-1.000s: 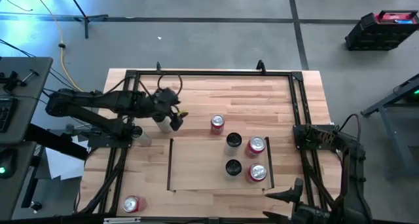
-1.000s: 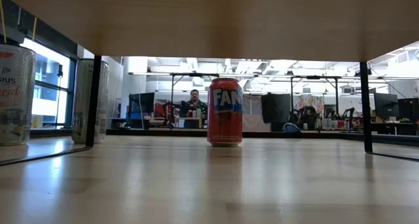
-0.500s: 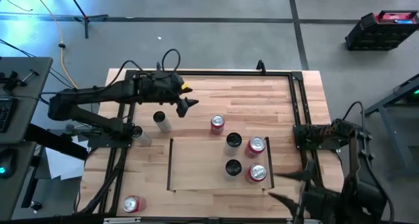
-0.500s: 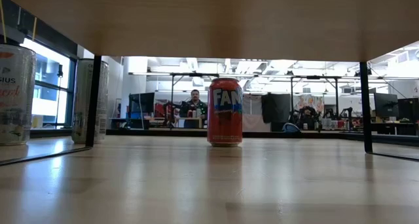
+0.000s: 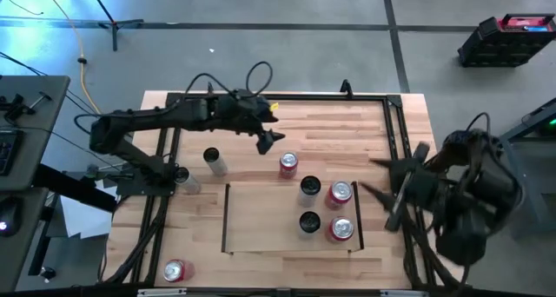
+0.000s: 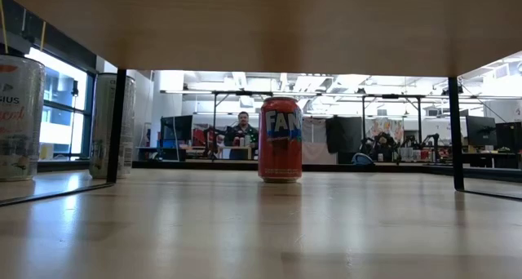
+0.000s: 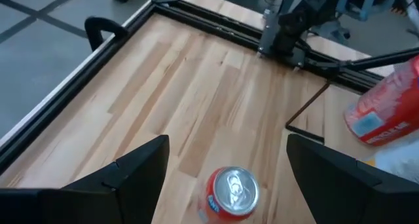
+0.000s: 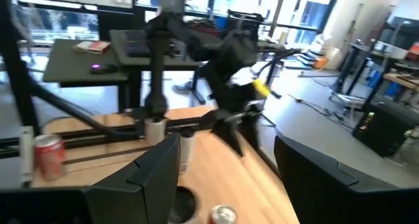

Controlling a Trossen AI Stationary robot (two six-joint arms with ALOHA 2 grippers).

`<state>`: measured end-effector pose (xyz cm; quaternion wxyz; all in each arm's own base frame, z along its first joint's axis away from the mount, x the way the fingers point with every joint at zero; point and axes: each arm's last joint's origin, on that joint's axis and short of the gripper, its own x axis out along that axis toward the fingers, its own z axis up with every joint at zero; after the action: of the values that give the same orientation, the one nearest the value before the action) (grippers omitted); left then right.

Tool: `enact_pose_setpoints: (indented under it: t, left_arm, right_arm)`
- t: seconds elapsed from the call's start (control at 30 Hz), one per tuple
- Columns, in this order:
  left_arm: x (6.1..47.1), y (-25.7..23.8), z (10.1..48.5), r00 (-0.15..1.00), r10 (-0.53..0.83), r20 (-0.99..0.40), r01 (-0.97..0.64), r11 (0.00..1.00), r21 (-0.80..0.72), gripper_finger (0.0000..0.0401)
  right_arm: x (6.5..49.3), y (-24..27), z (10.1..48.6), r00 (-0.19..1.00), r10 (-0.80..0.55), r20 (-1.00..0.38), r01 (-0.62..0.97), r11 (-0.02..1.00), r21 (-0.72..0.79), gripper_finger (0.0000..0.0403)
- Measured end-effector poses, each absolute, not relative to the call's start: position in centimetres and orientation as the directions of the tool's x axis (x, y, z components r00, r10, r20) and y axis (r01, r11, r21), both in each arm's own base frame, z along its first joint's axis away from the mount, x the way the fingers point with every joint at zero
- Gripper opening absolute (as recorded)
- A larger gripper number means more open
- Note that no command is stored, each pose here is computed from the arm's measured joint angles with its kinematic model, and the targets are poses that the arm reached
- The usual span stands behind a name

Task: Place canned beverage on shelf
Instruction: Put the top red soda can on the shelf

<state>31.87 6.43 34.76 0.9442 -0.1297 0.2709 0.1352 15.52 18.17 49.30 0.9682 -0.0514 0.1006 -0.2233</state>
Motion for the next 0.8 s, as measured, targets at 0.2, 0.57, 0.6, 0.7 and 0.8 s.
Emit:
enact_pose_setpoints:
  t: [0.2,0.57,0.6,0.7,0.8]
  left_arm:
    - [33.4,7.3,32.7,0.780,0.168,-0.603,-0.327,0.931,-0.163,0.0301]
    - [35.6,7.7,29.4,0.749,0.092,-0.656,-0.206,0.973,-0.099,0.0303]
    - [35.7,7.6,29.2,0.747,0.085,-0.660,-0.188,0.978,-0.087,0.0303]
    - [36.0,7.2,28.7,0.739,0.074,-0.669,-0.135,0.990,-0.039,0.0304]
    - [36.1,6.8,28.6,0.739,0.089,-0.668,-0.097,0.995,0.025,0.0304]
  right_arm:
    - [15.0,15.5,50.4,0.861,-0.481,-0.169,0.453,0.874,-0.177,0.0231]
    - [15.7,15.5,49.9,0.864,-0.420,-0.278,0.369,0.904,-0.218,0.0231]
    - [15.8,15.7,49.8,0.865,-0.409,-0.292,0.356,0.909,-0.218,0.0231]
    - [16.1,16.1,49.5,0.864,-0.382,-0.327,0.334,0.922,-0.195,0.0231]
    - [16.6,16.8,49.0,0.860,-0.371,-0.351,0.326,0.928,-0.181,0.0231]
